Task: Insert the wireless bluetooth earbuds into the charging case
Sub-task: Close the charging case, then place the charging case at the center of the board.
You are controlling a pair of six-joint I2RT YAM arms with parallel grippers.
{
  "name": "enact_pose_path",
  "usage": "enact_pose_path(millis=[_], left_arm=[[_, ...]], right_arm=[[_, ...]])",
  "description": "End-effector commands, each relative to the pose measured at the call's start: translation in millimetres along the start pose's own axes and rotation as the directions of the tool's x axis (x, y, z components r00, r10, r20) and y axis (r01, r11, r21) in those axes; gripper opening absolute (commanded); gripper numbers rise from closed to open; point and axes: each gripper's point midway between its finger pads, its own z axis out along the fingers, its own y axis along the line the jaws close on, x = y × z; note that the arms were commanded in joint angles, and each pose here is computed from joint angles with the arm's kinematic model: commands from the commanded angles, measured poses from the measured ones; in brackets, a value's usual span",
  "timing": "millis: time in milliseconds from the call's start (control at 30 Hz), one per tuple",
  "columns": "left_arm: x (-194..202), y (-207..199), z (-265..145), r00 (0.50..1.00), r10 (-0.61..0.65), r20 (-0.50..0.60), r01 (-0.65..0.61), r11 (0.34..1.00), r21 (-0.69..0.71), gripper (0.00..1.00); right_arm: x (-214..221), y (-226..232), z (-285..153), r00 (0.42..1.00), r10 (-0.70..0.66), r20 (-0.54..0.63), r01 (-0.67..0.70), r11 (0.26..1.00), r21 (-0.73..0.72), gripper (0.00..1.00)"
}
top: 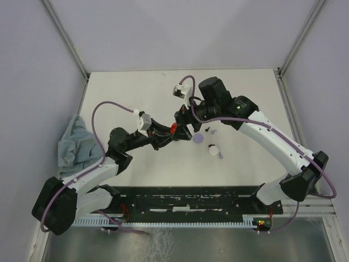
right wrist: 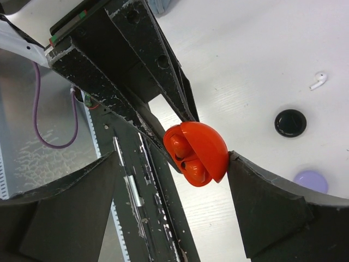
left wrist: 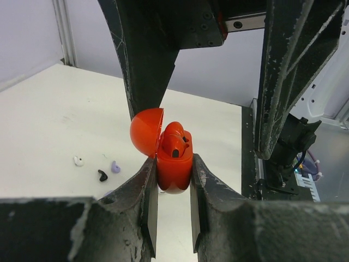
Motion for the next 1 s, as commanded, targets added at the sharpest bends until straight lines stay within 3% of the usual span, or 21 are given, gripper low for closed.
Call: enact_pose_path(millis=[0, 367, 500, 667, 967], left_arm=[[-14, 13, 10, 0.997, -0.071, 0.025, 0.072, 0.996, -0.053, 0.03], [16, 27, 4, 0.96, -0.274, -0.061, 0.259, 0.948, -0.187, 0.03], [35, 32, -3, 0.918, -0.379, -0.115, 0.337, 0.9, -0.278, 0.03], [77, 36, -20, 0.792, -0.584, -0.177, 0.465, 0.766, -0.444, 0.04], [161, 23, -47, 0.469, -0.866, -0.174, 0.612, 0.461, -0.643, 0.07]], right_arm=[[-6, 10, -15, 0.998, -0.04, 0.045, 0.041, 0.999, -0.019, 0.87], [-4, -9, -21, 0.997, -0.038, 0.069, 0.032, 0.996, 0.087, 0.87], [1, -36, -26, 0.996, -0.002, 0.088, -0.02, 0.968, 0.249, 0.87], [20, -70, -33, 0.991, 0.068, 0.112, -0.11, 0.895, 0.432, 0.88], [63, -98, -28, 0.973, 0.184, 0.141, -0.231, 0.802, 0.551, 0.88]])
